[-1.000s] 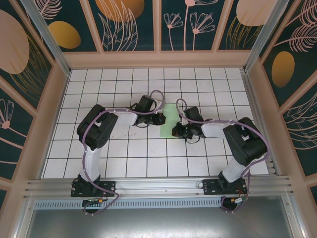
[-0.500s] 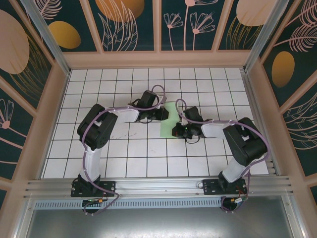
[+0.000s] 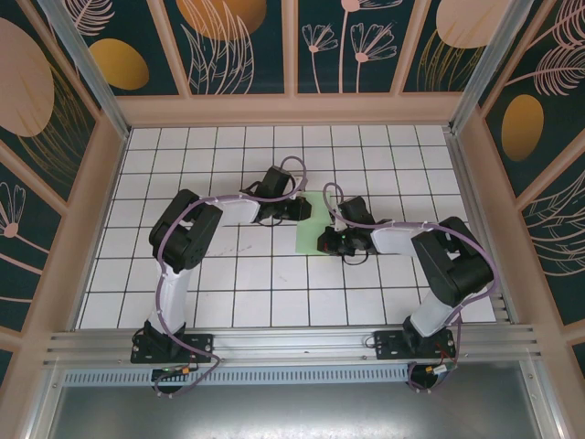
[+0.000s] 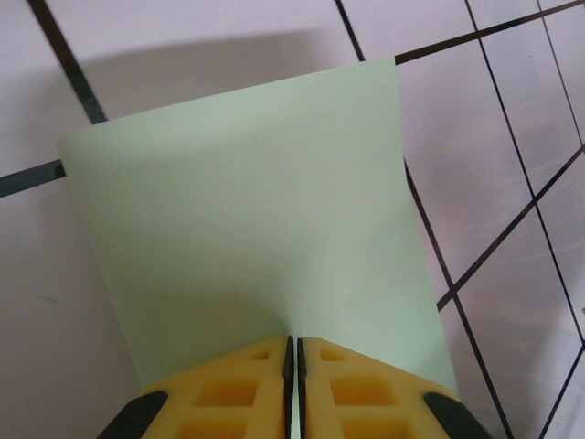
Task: Fold a paper plane with a square sheet of paper (fold left side to right side)
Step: First fold the square sheet of paper in half at the center of the table.
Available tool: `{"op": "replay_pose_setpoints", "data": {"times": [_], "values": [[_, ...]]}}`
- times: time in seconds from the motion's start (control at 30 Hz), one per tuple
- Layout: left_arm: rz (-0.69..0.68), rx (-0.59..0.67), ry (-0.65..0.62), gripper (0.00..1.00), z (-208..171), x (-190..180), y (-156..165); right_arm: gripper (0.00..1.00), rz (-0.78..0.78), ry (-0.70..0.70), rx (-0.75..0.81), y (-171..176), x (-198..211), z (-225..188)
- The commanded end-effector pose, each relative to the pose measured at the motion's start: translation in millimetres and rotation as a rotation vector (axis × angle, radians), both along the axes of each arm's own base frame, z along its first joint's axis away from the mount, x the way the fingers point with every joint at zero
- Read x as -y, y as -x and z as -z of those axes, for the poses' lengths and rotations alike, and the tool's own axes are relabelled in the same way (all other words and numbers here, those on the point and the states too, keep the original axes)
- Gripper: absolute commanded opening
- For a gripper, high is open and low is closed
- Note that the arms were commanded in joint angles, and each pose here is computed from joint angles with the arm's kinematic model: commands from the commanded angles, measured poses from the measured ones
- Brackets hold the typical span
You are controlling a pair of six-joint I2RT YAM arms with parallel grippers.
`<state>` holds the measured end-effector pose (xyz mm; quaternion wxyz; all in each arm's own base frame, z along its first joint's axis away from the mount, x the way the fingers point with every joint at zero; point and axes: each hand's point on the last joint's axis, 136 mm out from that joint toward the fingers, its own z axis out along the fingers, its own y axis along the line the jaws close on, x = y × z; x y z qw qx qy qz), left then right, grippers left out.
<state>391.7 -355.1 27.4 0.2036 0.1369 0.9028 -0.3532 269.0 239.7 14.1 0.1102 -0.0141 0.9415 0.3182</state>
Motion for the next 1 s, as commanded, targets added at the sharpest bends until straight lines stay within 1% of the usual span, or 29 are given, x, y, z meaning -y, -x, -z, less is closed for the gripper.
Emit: {"op": "replay_pose_setpoints", "data": {"times": [0.0, 0.33, 0.53, 0.73, 0.97], "values": [[-0.05, -0.012, -0.014, 0.14, 13.1, -10.6, -8.3, 0.01, 0.014, 0.225, -0.139, 35.3, 41.5, 44.2], [-0.129, -0.028, -0.004, 0.14, 25.2, -23.6, -28.8, 0.01, -0.006, 0.274, -0.163, 46.1, 51.8, 48.8], [-0.166, -0.015, -0.009, 0.14, 20.6, -25.0, -51.5, 0.0, -0.01, 0.292, -0.173, 50.6, 55.9, 51.8], [-0.205, -0.001, -0.041, 0.14, 18.5, -24.0, -77.5, 0.0, -0.012, 0.298, -0.178, 53.7, 58.2, 53.4], [-0.239, -0.003, -0.07, 0.14, 30.6, -28.8, -99.3, 0.0, -0.017, 0.3, -0.185, 57.6, 60.4, 53.9]]}}
